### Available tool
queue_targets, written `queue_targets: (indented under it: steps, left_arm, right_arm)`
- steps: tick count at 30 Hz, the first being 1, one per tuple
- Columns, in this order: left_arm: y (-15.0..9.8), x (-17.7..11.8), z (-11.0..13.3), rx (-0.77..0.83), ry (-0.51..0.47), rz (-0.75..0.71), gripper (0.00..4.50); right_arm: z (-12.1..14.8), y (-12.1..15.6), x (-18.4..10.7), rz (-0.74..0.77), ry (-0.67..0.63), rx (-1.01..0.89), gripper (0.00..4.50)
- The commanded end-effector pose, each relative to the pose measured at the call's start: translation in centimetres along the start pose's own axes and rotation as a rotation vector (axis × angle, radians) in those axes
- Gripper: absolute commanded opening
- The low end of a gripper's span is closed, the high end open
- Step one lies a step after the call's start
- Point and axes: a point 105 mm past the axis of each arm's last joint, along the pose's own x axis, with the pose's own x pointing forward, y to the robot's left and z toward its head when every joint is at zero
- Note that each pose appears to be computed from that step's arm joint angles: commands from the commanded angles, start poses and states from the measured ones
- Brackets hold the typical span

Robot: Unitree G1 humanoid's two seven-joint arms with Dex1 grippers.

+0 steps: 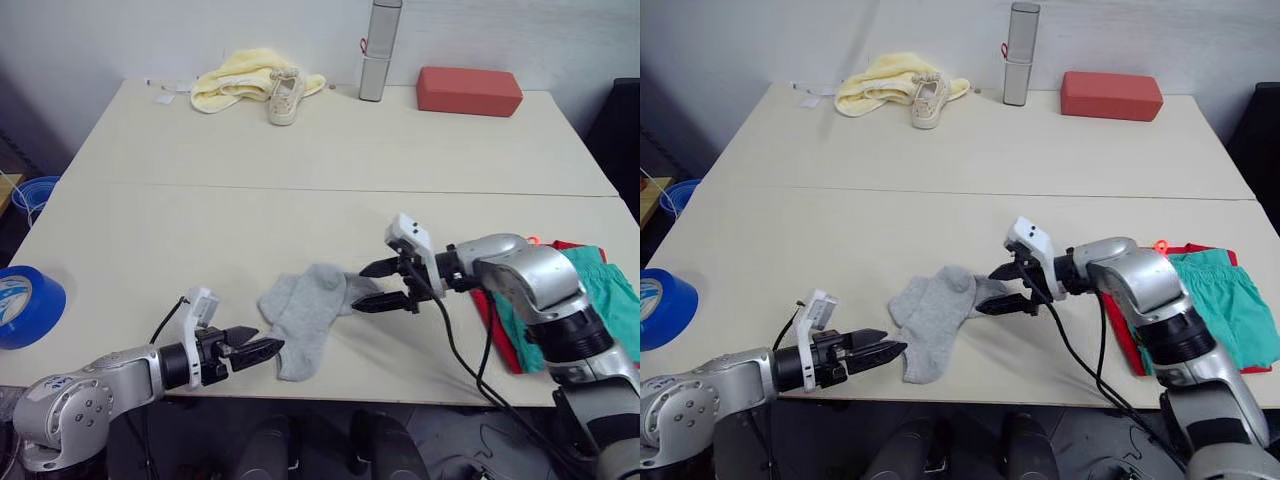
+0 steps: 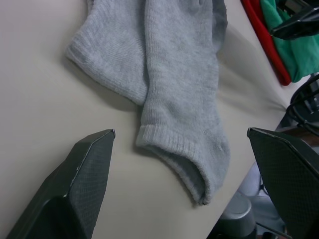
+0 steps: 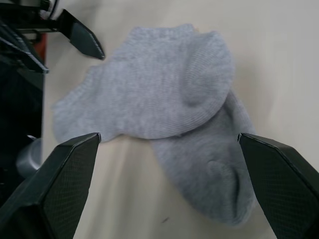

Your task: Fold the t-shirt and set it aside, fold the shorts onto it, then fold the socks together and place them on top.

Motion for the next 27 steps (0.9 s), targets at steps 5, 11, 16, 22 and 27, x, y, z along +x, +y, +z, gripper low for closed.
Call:
queue_targets:
  steps: [5,11,16,22,27]
  left_arm:
    - [0.0,1.6,-1.6,-0.025,0.059,0.044,4.49]
    - [0.1,1.7,-2.7,-0.018,0.147,0.062,4.09]
    - [0.3,1.9,-2.9,0.001,0.17,0.08,2.65]
    - [0.1,2.3,-3.0,0.01,0.182,0.062,0.79]
    - [-0.1,2.4,-2.7,0.027,0.163,0.032,0.0]
  right_arm:
    - [2.1,0.1,2.0,0.014,-0.039,-0.055,4.5]
    - [3.2,0.1,3.2,0.025,-0.062,-0.076,4.5]
    - [3.7,0.2,3.7,0.026,-0.084,-0.08,3.86]
    - [3.7,0.3,3.9,0.025,-0.106,-0.086,1.79]
    - [4.8,0.7,3.8,0.039,-0.201,-0.133,0.04]
